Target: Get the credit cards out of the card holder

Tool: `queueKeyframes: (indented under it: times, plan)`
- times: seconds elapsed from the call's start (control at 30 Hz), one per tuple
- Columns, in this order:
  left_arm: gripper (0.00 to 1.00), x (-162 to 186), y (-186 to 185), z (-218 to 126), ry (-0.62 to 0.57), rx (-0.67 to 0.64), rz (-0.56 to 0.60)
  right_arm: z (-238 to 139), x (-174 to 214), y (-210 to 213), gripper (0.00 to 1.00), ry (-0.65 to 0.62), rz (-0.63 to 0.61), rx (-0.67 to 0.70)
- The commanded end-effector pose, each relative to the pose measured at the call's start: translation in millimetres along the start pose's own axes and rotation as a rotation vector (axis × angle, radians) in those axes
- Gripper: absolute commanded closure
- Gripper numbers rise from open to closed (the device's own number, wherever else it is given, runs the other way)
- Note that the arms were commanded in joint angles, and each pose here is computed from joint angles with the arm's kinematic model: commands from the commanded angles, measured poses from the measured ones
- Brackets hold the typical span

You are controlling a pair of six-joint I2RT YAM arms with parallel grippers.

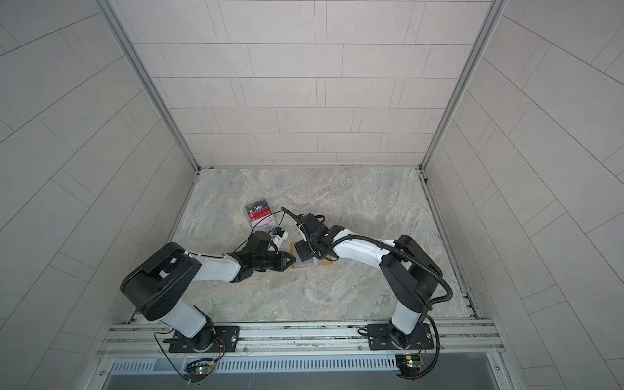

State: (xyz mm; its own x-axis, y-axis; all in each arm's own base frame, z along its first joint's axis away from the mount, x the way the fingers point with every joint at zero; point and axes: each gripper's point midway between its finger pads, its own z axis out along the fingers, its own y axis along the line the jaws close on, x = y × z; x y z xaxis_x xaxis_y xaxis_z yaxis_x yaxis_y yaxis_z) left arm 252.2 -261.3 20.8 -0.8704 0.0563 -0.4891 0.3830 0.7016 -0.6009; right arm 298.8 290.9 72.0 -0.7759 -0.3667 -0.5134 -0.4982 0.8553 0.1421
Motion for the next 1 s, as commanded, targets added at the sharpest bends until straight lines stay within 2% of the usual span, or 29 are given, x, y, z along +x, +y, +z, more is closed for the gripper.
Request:
queueKeyframes:
  times: [0.0, 0.17, 0.3, 0.47, 0.63, 0.97]
  plan:
    - [0.89, 9, 0, 4, 0.018, 0.001, -0.014, 0, 2, -3, 0.32, 0.003, 0.015, 0.023]
    - [0.92, 11, -8, 1, 0.008, 0.019, -0.018, 3, 6, -4, 0.35, 0.014, 0.017, 0.025]
    - [0.96, 2, -13, -4, -0.024, 0.023, -0.024, 8, 12, -4, 0.30, 0.033, 0.013, 0.030]
    - [1.00, -13, -17, -7, -0.057, 0.003, -0.002, 9, 14, -5, 0.29, 0.036, 0.013, 0.033]
    - [1.00, -21, -16, -5, -0.056, -0.026, 0.005, 12, 15, -6, 0.30, 0.038, 0.012, 0.033]
    - [1.00, -15, 6, -1, -0.019, -0.135, -0.017, 21, 20, -6, 0.28, 0.057, 0.007, 0.029]
